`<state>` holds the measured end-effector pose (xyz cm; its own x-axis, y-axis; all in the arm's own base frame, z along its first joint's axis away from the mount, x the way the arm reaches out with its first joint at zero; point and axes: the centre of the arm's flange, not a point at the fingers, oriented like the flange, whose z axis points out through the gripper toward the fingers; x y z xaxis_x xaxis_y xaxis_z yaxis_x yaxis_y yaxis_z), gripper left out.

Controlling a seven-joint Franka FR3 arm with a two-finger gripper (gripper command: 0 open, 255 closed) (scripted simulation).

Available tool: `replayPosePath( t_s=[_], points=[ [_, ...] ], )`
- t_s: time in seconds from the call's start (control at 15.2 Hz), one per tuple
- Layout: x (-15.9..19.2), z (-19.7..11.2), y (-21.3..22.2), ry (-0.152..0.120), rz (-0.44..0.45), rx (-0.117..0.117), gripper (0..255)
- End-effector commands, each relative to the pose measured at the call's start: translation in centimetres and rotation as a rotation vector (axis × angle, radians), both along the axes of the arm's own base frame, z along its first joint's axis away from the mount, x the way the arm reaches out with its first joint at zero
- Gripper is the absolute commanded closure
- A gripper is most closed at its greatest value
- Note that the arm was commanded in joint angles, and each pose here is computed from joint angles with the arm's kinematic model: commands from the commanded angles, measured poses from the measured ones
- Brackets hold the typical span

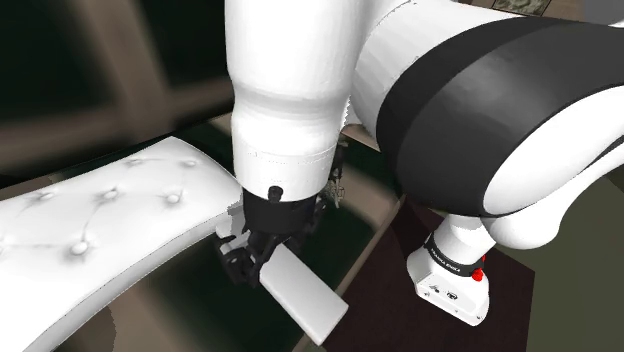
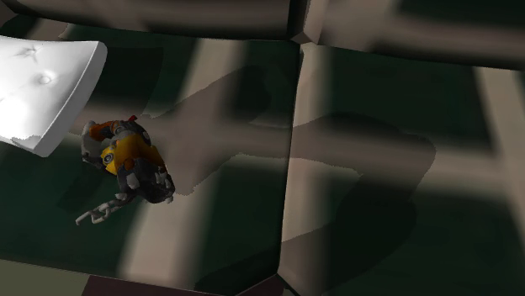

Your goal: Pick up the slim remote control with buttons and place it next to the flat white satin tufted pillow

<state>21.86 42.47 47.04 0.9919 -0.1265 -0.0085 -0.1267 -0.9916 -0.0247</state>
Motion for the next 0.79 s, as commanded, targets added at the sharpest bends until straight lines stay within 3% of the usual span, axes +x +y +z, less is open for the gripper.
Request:
replayPosePath(
  t_s=[0.0,0.73],
  points=[
    [-0.1,-1.0,0.0,-0.001,0.000,0.001,255],
    [-0.1,-6.8,0.0,-0.001,0.000,0.001,255]
  ],
)
